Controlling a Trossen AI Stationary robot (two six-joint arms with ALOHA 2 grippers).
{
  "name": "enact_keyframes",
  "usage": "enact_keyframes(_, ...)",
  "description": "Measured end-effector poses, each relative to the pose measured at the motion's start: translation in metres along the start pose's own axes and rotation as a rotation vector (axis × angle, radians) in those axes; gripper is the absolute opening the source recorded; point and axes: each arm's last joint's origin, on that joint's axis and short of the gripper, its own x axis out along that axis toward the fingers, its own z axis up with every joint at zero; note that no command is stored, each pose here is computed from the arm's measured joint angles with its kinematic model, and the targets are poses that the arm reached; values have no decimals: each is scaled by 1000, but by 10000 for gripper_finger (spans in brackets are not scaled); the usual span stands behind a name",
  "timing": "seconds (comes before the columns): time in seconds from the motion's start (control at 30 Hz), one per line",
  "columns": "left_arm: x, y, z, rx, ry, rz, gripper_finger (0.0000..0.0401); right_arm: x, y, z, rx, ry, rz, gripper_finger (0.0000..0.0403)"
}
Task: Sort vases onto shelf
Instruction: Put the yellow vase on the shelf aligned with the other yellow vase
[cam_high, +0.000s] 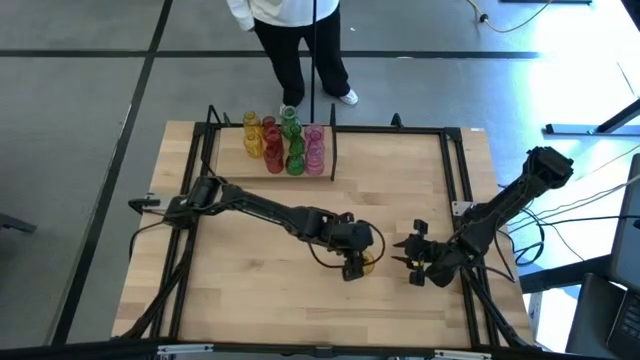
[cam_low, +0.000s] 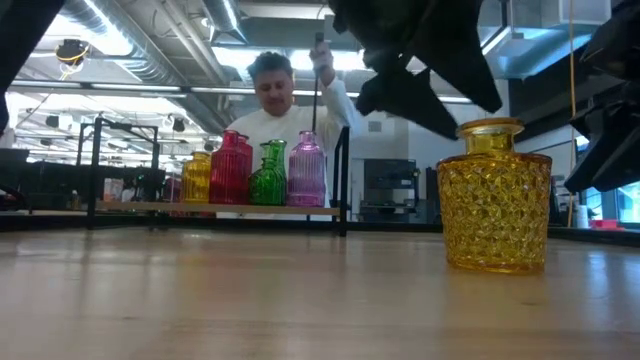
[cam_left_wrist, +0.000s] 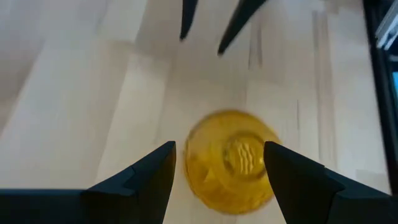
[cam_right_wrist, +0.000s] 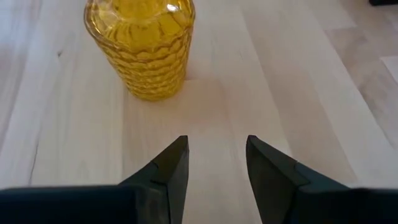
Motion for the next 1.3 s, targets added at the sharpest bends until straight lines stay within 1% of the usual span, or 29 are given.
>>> enact_keyframes(0.13,5,3,-8,-25,30,15,237,0,0,0,1,-3,0,143)
enact_keyframes(0.37,5,0,-8,4,14,2,237,0,0,1,3,-15,-11,143)
enact_keyframes(0.57,5,2,-10,-26,52,3,237,0,0,1,5,-18,-10,143)
enact_keyframes(0.73,5,2,-14,-47,97,-26,237,0,0,1,5,-20,-11,143)
enact_keyframes(1.03,5,6,-13,-47,92,-4,235,0,0,2,6,-37,-30,143)
enact_keyframes(1.13,5,6,-13,-29,93,-6,218,0,0,2,7,-37,-30,143)
enact_keyframes(1.3,5,5,-13,-25,101,-23,165,0,0,2,8,-37,-30,143)
